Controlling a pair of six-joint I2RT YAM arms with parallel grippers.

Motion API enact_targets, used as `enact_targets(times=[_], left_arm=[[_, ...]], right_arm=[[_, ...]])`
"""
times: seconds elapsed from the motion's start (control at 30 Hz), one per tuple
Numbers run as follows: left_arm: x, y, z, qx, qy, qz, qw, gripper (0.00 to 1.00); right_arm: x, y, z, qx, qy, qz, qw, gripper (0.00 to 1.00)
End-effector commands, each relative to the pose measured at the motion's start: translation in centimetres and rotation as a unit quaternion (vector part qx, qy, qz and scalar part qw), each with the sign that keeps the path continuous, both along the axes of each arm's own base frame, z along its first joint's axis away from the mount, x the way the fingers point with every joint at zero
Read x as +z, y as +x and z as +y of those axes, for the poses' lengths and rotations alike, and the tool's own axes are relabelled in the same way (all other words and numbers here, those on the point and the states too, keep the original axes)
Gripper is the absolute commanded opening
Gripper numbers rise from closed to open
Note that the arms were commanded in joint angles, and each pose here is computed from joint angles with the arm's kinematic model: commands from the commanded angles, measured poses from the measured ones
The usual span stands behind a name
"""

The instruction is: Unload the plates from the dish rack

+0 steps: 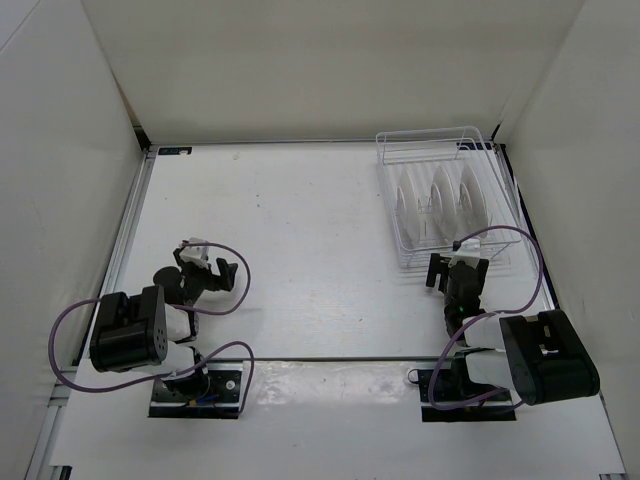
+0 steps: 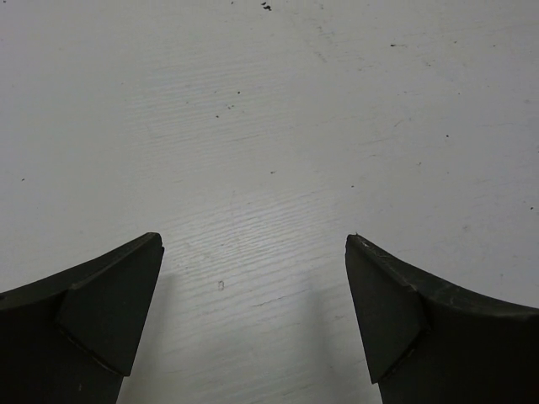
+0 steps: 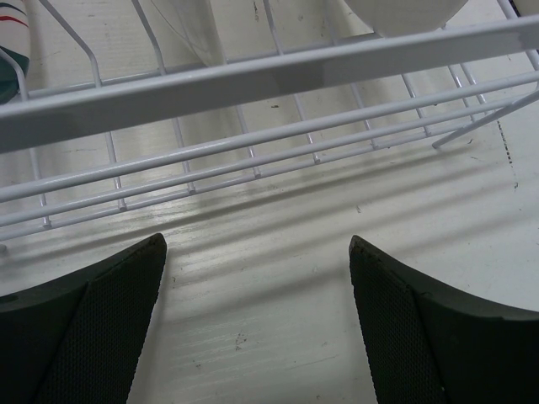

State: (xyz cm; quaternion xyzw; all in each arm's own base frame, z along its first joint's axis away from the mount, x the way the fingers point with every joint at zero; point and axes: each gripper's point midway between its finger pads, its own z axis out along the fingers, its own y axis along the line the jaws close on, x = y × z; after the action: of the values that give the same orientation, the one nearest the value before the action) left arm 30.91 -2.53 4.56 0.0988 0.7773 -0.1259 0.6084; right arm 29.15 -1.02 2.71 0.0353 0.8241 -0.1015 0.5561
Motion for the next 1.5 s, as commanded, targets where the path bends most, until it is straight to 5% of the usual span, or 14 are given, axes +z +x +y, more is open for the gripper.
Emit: enact_targets(times=[0.0,0.37,0.43,0.47,0.5,0.53,0.63,0.9,0.93,1.0,1.03,1.17,1.3,1.47], left_arm=[[-3.7,-5.7,-1.9,-0.028,-0.023,0.058,0.998,1.0],[-2.1,-6.8,-2.2,-0.024,0.023,-0.006,0.999,1.0],[-4.1,-7.7,-2.4,-0.027,0.015,0.044,0.999,1.0],[-0.5,-5.1,-2.2,-0.033,0.028,-0.023,0.999,1.0],[-5.0,-7.5,-2.9,-0.056,0.026,0.096,0.993,1.0],[-1.1,-3.8,-2.7,-0.051,0.031,0.059,0.996,1.0],[3.9,-1.6,-3.5,-0.002,-0.087,0.067,0.994,1.0],[12.3,-1.6,-5.5,-0.021,-0.148,0.02,0.989,1.0],[10.9,-2.6,-5.6,-0.01,-0.149,0.072,0.986,1.0],[15.6,-2.3,-6.7,-0.024,-0.135,0.06,0.989,1.0],[13.0,-4.2,-6.7,-0.016,-0.123,0.142,0.982,1.0],[16.5,-6.0,-7.5,-0.081,-0.065,0.164,0.981,1.0],[13.8,-7.7,-7.2,-0.051,-0.015,0.206,0.977,1.0],[13.3,-8.5,-6.6,-0.024,-0.048,0.231,0.971,1.0]], right_arm=[[1.2,0.8,-0.1,-0.005,0.002,-0.023,1.0,0.9],[1.1,0.7,-0.2,-0.007,0.001,-0.023,1.0,0.9],[1.1,0.8,-0.1,-0.005,0.002,-0.023,1.0,0.9],[1.1,0.7,-0.1,-0.005,0.001,-0.023,1.0,0.9],[1.1,0.7,0.0,-0.004,0.002,-0.023,1.0,0.9],[1.2,0.7,-0.1,-0.005,0.002,-0.024,1.0,0.9],[1.1,0.7,-0.1,-0.005,0.001,-0.023,1.0,0.9],[1.3,0.6,-0.1,-0.005,-0.002,-0.028,1.0,0.9],[1.2,0.6,-0.1,-0.003,-0.002,-0.026,1.0,0.9],[1.3,0.5,-0.1,-0.002,-0.004,-0.031,1.0,0.9],[1.6,0.5,-0.1,-0.003,-0.001,-0.04,0.999,0.9],[1.5,-0.8,0.0,0.018,-0.015,-0.048,0.999,0.9],[2.8,-1.1,0.1,-0.006,0.021,-0.04,0.999,0.9],[4.8,-2.0,0.7,-0.025,0.058,0.019,0.998,0.9]])
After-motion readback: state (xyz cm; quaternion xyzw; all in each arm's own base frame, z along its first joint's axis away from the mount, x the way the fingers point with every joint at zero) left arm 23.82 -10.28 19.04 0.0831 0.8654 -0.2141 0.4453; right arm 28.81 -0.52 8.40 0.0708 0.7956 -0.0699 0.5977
